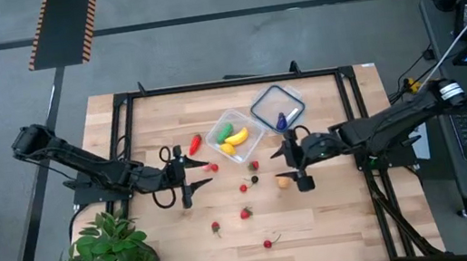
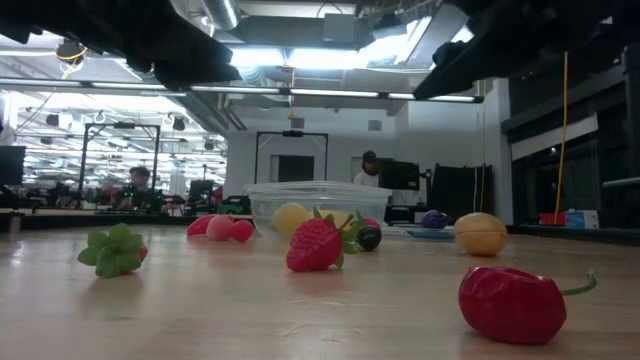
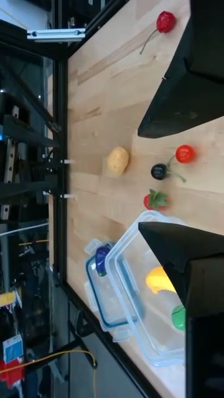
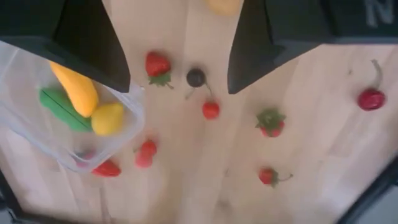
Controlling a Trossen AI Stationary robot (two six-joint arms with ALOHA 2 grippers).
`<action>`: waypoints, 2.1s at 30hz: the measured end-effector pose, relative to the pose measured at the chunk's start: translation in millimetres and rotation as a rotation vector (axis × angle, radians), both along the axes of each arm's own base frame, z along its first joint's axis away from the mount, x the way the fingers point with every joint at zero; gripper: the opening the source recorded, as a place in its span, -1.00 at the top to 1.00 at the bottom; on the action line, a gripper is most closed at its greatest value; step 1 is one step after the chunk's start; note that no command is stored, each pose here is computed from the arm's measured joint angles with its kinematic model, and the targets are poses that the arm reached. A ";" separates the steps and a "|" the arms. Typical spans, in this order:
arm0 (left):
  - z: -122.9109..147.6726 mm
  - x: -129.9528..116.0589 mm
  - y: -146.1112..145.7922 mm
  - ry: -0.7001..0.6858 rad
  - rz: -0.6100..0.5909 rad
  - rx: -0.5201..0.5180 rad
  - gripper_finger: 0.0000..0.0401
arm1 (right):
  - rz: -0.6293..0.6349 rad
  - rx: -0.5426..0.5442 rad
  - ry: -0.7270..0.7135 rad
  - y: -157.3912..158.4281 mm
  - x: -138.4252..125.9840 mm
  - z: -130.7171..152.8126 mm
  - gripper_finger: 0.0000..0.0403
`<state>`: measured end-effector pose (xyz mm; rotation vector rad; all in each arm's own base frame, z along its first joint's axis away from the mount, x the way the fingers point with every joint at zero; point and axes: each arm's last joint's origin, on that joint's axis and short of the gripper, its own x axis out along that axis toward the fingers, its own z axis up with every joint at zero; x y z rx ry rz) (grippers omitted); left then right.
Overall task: Pick and placing Produce into tupperware
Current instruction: Put the brown potato into the transparent container
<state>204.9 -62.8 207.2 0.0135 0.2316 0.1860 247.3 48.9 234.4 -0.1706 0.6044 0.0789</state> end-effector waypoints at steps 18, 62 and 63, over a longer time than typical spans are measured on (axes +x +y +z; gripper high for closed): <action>-2.7 -0.7 0.3 0.029 -0.001 0.013 -0.12 | 0.021 -0.095 0.113 -1.8 9.2 0.6 -0.42; -6.2 -0.7 3.4 0.066 0.011 0.025 -0.12 | 0.389 -0.440 0.778 51.4 54.8 -47.9 -0.42; -6.2 -0.7 3.4 0.066 0.011 0.025 -0.12 | 0.388 -0.441 0.780 51.4 55.1 -48.6 -0.42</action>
